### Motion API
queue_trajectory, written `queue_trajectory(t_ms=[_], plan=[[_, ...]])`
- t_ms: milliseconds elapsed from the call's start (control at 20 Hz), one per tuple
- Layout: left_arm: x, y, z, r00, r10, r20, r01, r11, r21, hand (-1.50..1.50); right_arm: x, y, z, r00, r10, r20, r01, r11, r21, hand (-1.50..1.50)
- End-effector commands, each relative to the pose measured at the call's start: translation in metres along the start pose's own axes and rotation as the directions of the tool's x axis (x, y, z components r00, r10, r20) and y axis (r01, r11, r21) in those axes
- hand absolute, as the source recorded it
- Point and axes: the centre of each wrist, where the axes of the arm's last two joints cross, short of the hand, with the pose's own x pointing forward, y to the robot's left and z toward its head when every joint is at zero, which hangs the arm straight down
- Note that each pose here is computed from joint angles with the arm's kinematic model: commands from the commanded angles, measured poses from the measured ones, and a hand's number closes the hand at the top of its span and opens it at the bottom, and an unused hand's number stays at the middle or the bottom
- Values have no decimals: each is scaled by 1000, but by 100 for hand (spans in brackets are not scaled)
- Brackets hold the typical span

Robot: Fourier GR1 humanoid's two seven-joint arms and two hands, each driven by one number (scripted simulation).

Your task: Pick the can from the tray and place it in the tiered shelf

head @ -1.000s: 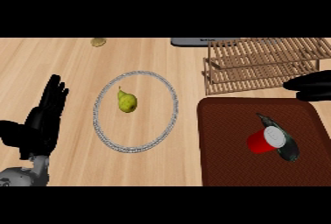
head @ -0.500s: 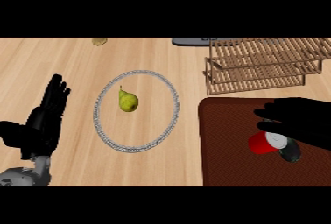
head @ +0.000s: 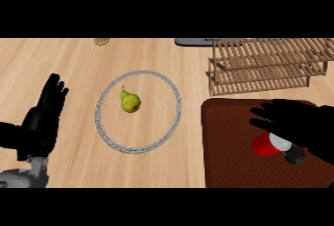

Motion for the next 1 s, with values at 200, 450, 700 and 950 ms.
queue_trajectory(t_ms=[200,450,700,950], plan=[[3,0,-10,1000,-11,-4,11,1000,-8,0,-47,48,-15,1000,19,-2,-19,999,33,-150],[3,-12,-10,1000,3,-1,-3,1000,3,0,-47,39,-36,1000,-4,7,4,1000,10,-150],[-17,1,15,1000,-3,-10,3,1000,-7,0,-57,66,-42,1000,11,-2,-11,1000,16,-150],[6,2,13,1000,-7,-4,7,1000,-3,0,-58,97,-32,1000,-2,27,2,1000,5,-150]])
